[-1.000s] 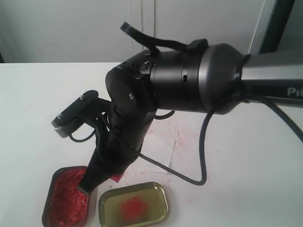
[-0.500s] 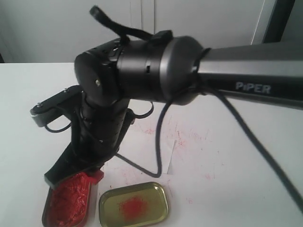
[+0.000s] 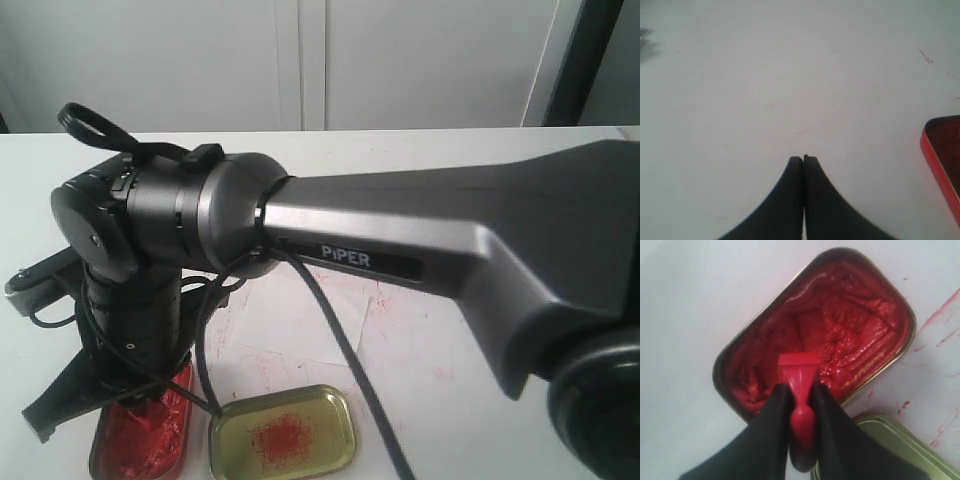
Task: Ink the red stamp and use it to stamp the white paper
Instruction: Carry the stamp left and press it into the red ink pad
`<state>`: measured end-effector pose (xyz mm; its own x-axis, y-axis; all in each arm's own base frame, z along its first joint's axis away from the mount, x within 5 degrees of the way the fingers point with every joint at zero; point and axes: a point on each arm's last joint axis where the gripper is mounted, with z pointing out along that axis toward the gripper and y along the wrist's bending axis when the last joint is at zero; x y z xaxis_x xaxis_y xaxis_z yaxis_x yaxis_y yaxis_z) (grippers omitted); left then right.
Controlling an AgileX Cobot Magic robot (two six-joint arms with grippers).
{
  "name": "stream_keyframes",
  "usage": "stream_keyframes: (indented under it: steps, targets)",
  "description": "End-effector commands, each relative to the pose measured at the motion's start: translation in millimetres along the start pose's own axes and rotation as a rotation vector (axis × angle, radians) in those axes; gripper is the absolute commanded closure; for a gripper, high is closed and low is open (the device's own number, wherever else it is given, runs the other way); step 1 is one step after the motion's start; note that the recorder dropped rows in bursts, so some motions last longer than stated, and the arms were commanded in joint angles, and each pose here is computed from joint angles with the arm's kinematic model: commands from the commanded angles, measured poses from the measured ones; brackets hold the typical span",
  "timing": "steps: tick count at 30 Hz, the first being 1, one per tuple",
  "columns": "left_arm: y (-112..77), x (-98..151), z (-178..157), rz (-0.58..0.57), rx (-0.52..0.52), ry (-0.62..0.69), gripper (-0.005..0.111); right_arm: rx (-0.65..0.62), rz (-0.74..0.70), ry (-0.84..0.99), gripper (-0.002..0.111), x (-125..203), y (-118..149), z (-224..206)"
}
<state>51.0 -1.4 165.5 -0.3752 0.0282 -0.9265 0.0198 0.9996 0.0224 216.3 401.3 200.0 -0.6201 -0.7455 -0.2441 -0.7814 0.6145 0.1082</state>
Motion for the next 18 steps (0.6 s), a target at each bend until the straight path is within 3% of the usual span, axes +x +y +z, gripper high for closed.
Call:
stream_keyframes:
  steps: [1, 18]
  targets:
    - [0.0, 1, 0, -0.003, -0.001, 0.000, 0.107, 0.011, 0.039, 0.021, 0.108, -5, 0, 9]
    - [0.0, 1, 0, -0.003, -0.001, 0.000, 0.107, 0.078, 0.134, -0.038, 0.108, -11, 1, 19]
